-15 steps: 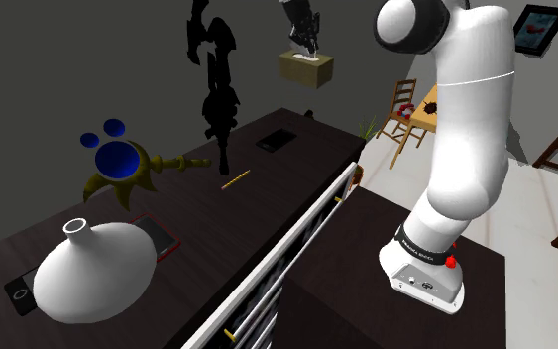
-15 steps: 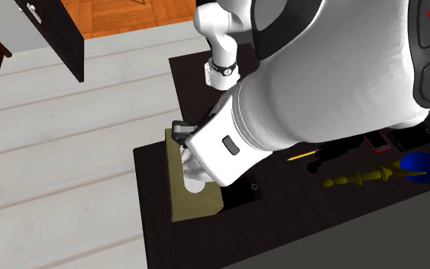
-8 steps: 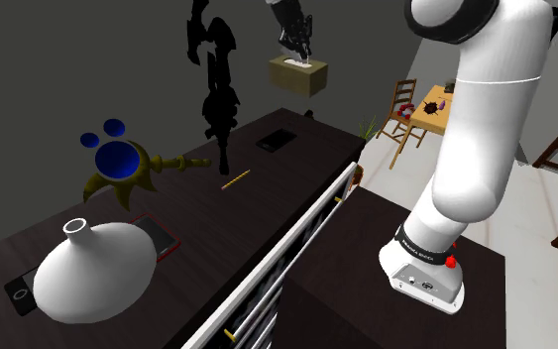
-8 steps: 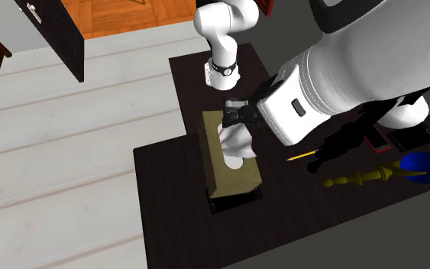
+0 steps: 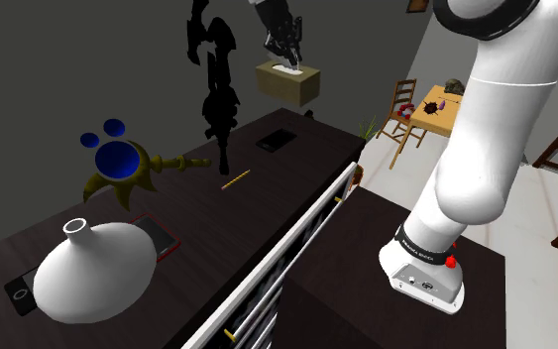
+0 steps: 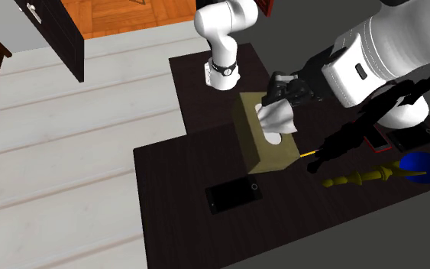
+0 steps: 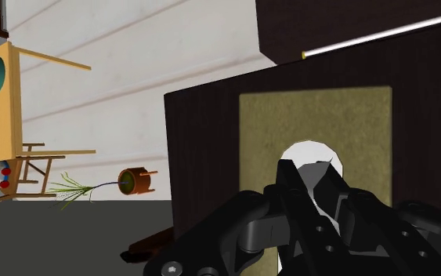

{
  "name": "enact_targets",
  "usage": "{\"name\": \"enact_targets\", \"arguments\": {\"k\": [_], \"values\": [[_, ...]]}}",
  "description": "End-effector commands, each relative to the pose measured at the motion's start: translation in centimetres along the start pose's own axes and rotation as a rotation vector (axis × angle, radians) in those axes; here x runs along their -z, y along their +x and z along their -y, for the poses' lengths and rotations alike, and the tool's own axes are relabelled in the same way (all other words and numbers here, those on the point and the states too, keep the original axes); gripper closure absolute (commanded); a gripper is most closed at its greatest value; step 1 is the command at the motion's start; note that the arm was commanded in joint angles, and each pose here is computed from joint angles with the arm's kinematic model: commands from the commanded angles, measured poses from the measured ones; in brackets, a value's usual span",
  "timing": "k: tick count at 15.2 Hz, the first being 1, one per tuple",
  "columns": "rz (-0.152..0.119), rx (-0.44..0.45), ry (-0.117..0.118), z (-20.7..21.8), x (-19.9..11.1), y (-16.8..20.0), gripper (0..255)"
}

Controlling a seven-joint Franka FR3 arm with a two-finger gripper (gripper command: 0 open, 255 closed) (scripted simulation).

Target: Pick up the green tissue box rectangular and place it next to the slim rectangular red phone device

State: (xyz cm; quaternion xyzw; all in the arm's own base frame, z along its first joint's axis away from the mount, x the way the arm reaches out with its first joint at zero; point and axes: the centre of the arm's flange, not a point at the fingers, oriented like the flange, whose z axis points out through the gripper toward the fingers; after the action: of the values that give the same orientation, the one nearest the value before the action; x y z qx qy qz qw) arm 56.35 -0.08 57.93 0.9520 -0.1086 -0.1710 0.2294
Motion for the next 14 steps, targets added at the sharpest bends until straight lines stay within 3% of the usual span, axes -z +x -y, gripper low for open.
{"name": "enact_targets", "arguments": {"k": [1,14], "values": [[0.0,-0.001,-0.001,2.0,0.6,-1.5,255],[0.0,-0.001,-0.001,15.7,5.6,-10.5,255]]}}
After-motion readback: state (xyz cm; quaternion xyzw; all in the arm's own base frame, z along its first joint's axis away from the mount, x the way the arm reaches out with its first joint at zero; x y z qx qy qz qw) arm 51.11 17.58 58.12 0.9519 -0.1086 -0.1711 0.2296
